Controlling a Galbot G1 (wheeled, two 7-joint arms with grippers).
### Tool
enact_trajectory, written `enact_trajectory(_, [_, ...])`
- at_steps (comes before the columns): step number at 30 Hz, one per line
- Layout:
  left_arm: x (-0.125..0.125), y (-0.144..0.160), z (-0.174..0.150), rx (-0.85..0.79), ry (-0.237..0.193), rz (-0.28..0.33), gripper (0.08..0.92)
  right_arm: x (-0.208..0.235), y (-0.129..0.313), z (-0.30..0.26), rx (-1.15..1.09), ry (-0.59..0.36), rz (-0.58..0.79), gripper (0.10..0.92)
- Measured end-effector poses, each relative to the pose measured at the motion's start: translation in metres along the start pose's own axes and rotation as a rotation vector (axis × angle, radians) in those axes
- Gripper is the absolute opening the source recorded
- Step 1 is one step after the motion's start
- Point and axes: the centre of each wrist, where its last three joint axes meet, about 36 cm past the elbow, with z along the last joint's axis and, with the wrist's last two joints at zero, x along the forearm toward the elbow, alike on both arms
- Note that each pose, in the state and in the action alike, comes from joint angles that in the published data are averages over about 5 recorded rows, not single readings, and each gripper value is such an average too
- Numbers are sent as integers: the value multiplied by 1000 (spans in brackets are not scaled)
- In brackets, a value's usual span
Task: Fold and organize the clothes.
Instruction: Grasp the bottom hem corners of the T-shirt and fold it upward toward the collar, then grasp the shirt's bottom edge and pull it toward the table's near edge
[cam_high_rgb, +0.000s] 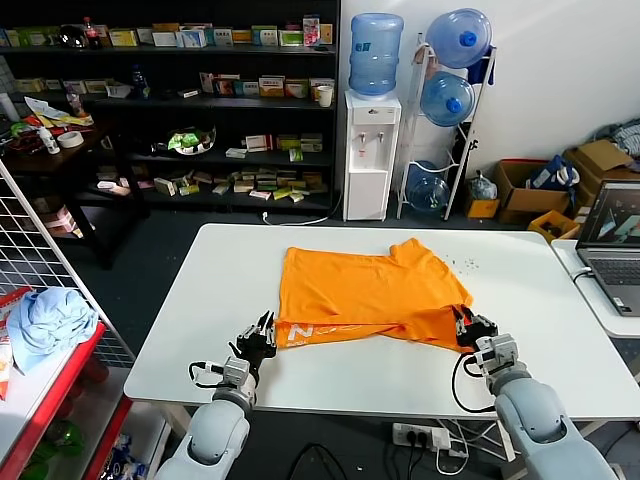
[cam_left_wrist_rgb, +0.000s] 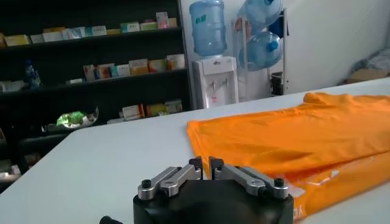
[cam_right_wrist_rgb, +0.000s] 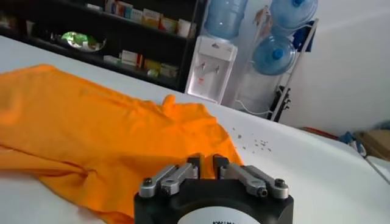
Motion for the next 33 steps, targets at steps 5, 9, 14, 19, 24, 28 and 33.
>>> enact_trajectory(5, [7, 0, 1, 22, -12, 13, 432, 11, -3, 3, -12, 36, -6, 578])
enact_trajectory(9, [16, -3, 2, 51, -4, 20, 545, 20, -5, 10, -16, 69, -4, 691])
enact_trajectory(14, [21, -8, 3, 97, 31, 17, 692, 25, -7, 18, -19, 94, 3, 807])
enact_trajectory(19, [21, -10, 4, 144, 69, 12, 806, 24, -6, 25, -20, 109, 11, 822])
enact_trajectory(24, [19, -13, 6, 186, 102, 10, 822, 20, -6, 33, -24, 118, 22, 823])
enact_trajectory(28, [18, -17, 7, 205, 118, 19, 823, 16, -6, 40, -30, 127, 29, 822])
enact_trajectory(33, [15, -20, 9, 218, 131, 19, 785, 11, -6, 46, -32, 136, 31, 757])
